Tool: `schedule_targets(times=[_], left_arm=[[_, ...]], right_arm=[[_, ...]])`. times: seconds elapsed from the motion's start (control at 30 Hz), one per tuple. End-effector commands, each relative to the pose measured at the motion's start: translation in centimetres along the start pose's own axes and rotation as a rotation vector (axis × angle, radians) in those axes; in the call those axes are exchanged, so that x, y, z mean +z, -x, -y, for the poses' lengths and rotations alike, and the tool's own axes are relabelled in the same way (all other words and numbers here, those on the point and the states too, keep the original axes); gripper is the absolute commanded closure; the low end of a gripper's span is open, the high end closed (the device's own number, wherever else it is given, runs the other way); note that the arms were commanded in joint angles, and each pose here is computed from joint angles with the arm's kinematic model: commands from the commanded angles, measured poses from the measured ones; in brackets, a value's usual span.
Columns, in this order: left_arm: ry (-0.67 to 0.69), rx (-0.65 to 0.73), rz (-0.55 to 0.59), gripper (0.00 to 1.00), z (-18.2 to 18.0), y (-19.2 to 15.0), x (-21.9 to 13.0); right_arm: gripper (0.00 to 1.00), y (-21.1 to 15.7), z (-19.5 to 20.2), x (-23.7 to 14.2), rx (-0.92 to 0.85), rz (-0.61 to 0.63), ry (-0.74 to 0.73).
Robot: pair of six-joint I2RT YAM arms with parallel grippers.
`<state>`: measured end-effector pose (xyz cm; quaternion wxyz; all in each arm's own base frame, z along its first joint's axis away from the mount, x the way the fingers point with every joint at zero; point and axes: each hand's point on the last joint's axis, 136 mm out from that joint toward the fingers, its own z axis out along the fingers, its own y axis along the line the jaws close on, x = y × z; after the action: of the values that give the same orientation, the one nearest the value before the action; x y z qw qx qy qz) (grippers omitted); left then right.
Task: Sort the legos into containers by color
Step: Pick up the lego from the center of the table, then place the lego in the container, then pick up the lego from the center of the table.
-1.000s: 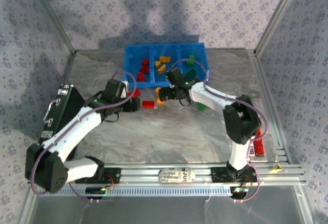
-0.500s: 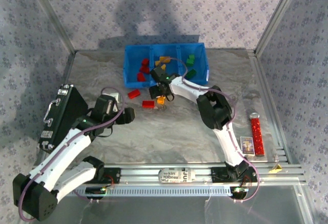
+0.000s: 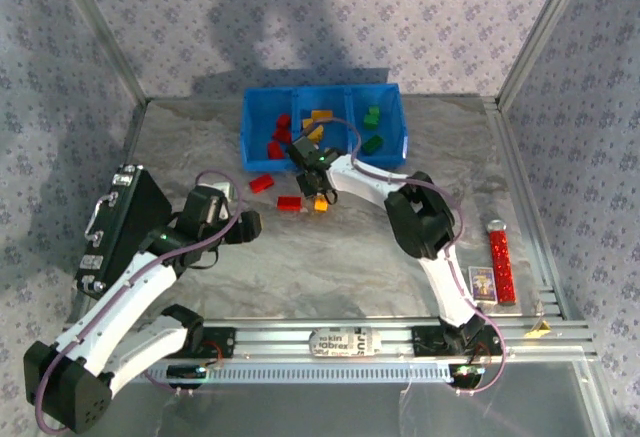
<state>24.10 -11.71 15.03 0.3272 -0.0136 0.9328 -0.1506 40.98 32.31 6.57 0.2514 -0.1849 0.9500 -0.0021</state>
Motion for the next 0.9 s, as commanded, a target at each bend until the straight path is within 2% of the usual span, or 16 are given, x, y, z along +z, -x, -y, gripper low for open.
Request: schedule_targets(times=[0.0, 0.07, 0.2, 0.23, 0.27, 0.33, 0.43, 0.57, 0.83, 0.87], left_arm=[[-0.002, -0.002, 0.002, 0.15, 0.0, -0.2, -0.4], [-0.015, -0.006, 0.004, 0.15, 0.3, -0.1, -0.3], [-0.037, -0.002, 0.006, 0.15, 1.1, 0.0, -0.4], [-0.04, 0.006, 0.01, 0.15, 1.4, 0.1, -0.5], [-0.041, 0.014, 0.011, 0.15, 1.6, 0.0, -0.6], [-0.048, 0.028, 0.011, 0.15, 2.1, -0.1, -0.7], [-0.05, 0.048, -0.002, 0.15, 2.7, -0.6, -0.6], [-0.045, 0.061, -0.014, 0.15, 3.0, -1.1, 0.1], [-0.01, 0.04, -0.007, 0.15, 2.7, -0.4, 1.6], [-0.01, 0.031, -0.011, 0.15, 2.7, -0.4, 1.8]], right_arm=[[0.59, 4.3, 1.7, -6.7, 0.016, 0.161, -0.014], [0.58, 5.8, 2.7, -7.5, 0.039, 0.193, -0.003], [0.57, 8.8, 5.4, -6.2, 0.087, 0.183, -0.02], [0.54, 9.4, 5.8, -5.5, 0.098, 0.176, -0.014], [0.47, 9.9, 6.0, -4.9, 0.104, 0.166, -0.002], [0.14, 10.6, 6.3, -4.0, 0.108, 0.135, 0.007], [0.05, 10.4, 5.5, -5.5, 0.077, 0.162, -0.002], [0.05, 8.4, 3.9, -7.4, 0.067, 0.196, 0.044], [0.27, -0.3, 0.8, -7.0, 0.058, 0.071, 0.116], [0.27, -1.0, 0.3, -6.8, 0.058, 0.063, 0.124]])
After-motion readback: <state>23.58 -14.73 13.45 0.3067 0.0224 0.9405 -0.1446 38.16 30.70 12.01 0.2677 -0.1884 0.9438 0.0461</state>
